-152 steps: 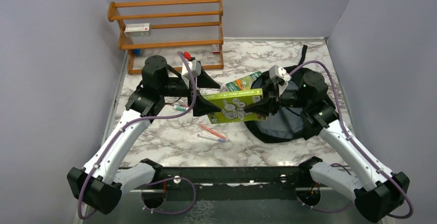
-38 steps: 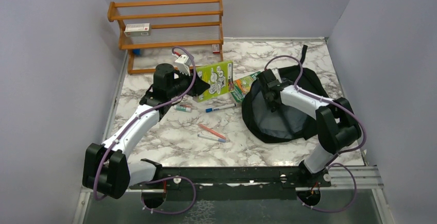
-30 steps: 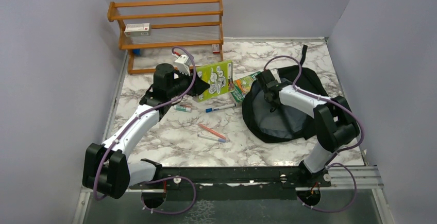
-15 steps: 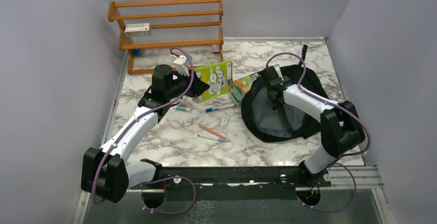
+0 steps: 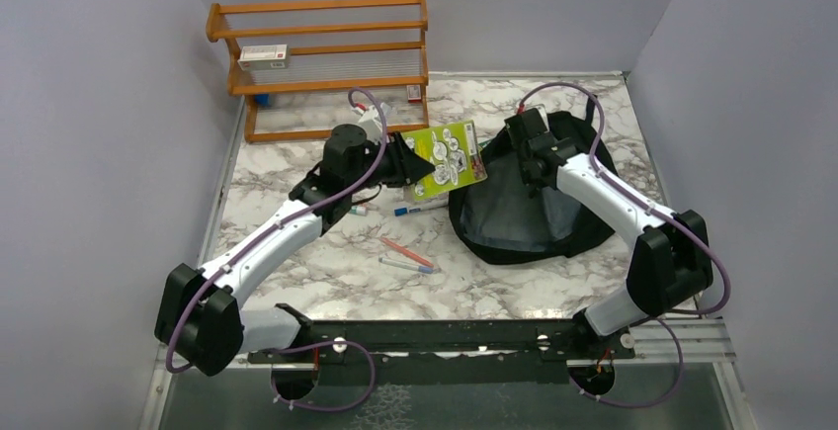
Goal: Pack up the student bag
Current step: Place the book in the student bag.
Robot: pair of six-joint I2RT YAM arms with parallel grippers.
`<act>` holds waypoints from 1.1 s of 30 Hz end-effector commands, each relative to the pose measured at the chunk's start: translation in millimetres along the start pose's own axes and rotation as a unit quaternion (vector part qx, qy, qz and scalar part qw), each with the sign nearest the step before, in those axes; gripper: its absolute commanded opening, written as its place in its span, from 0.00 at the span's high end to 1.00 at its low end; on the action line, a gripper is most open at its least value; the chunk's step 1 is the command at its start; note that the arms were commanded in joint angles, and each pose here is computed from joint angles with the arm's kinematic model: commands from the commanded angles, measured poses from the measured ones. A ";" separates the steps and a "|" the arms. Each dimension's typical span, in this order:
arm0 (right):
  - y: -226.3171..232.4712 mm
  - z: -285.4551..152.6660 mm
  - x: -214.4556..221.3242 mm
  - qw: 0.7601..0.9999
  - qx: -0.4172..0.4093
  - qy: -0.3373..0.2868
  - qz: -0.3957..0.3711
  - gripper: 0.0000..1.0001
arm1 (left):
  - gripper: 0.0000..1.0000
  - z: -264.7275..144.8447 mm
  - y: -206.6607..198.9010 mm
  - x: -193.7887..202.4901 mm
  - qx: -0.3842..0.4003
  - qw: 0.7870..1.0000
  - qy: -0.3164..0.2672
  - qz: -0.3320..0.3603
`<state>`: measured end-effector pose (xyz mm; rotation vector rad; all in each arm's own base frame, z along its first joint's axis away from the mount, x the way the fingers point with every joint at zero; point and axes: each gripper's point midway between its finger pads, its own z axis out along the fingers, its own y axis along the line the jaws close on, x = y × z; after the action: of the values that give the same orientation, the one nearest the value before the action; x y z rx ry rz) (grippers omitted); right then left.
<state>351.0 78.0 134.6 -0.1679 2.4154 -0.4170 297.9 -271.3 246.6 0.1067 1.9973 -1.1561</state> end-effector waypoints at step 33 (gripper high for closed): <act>5.0 -49.1 -41.3 0.984 -0.098 -0.075 0.130 0.99 | 1.00 140.9 -102.0 39.8 0.148 0.973 0.041 -0.170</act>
<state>341.9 89.0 170.6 -0.0124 2.3783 -0.1822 311.4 -420.0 199.2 -0.0975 2.1346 -1.4866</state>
